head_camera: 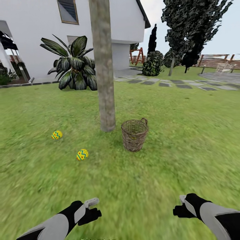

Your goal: Take the three Easter eggs out of the wicker basket on the lawn in the garden, then place them on the lawn next to a single tree (choose any tree) so that all three eggs are next to the same tree and none are left in the basket.

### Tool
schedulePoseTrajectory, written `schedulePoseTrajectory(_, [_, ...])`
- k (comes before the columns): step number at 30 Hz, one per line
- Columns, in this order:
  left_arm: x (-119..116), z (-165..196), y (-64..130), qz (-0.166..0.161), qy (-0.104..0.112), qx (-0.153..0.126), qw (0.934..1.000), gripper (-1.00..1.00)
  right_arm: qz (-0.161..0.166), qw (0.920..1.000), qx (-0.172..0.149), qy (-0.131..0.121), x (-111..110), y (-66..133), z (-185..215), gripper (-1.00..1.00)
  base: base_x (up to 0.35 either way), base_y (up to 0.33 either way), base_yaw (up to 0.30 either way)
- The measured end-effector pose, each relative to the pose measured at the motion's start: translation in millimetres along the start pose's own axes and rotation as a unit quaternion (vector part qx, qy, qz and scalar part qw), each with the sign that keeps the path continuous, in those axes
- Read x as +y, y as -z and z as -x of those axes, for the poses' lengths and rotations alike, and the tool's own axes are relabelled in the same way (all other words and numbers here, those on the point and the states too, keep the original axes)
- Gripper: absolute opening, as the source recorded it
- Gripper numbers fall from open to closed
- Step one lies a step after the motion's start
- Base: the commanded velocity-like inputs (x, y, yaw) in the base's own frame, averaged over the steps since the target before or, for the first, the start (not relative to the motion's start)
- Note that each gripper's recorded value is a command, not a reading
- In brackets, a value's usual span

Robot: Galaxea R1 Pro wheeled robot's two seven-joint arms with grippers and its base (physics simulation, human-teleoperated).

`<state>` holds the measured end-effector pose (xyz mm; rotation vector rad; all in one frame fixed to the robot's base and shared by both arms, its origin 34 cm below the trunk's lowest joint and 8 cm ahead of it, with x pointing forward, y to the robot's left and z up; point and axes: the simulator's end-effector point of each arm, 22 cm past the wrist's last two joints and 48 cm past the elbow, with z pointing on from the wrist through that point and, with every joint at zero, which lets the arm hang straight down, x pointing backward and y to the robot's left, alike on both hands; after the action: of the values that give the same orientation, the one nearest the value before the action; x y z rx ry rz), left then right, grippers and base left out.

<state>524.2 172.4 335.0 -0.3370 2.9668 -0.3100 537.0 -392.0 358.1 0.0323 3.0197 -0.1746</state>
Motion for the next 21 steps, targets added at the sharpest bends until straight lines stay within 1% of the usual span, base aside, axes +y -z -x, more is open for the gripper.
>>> schedulePoseTrajectory(21, [5.3, -4.2, -4.9, 0.003, 0.004, 0.007, 1.0000, 1.00, 0.000, 1.0000, 0.008, 0.000, 0.8, -5.9, -5.1, 1.00, 0.000, -0.336, 0.266])
